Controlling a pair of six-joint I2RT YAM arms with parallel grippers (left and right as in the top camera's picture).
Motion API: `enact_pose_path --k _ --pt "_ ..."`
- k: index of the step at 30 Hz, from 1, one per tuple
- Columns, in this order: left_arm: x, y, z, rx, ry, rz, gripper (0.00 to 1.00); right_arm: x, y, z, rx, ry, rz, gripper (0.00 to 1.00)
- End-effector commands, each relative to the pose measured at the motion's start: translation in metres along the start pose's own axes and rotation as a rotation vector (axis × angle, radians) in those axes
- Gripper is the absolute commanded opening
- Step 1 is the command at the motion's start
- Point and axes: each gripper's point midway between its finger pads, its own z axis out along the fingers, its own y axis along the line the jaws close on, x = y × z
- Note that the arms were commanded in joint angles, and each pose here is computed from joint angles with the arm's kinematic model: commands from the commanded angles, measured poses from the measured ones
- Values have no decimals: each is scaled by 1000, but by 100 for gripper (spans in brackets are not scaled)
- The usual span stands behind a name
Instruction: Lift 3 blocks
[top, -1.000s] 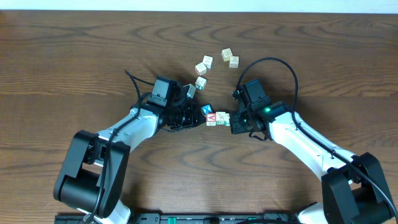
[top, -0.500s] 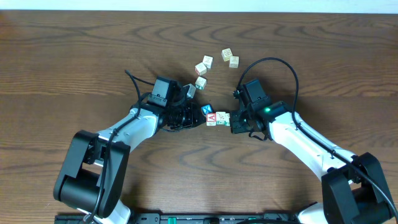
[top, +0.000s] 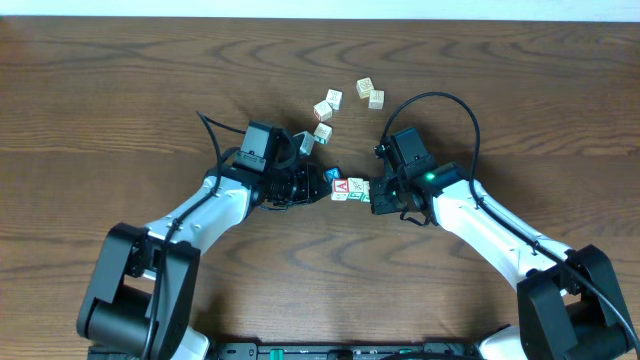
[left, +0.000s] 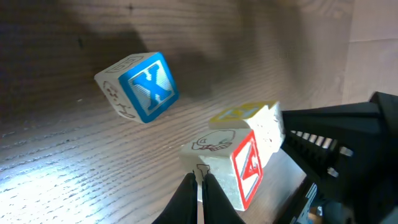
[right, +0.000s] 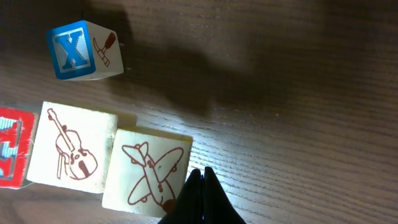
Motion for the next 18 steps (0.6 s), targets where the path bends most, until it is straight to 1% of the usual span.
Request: enact_pose_path --k 1,8,18 --pt "1 -39 -4 118 34 91 7 0 42 -12 -183 5 -70 1" --pt "3 -39 -2 110 36 97 7 -9 47 -18 -194 -17 -82 1" --pt "3 -40 -1 110 38 98 7 -8 47 -18 -193 -14 -84 1"
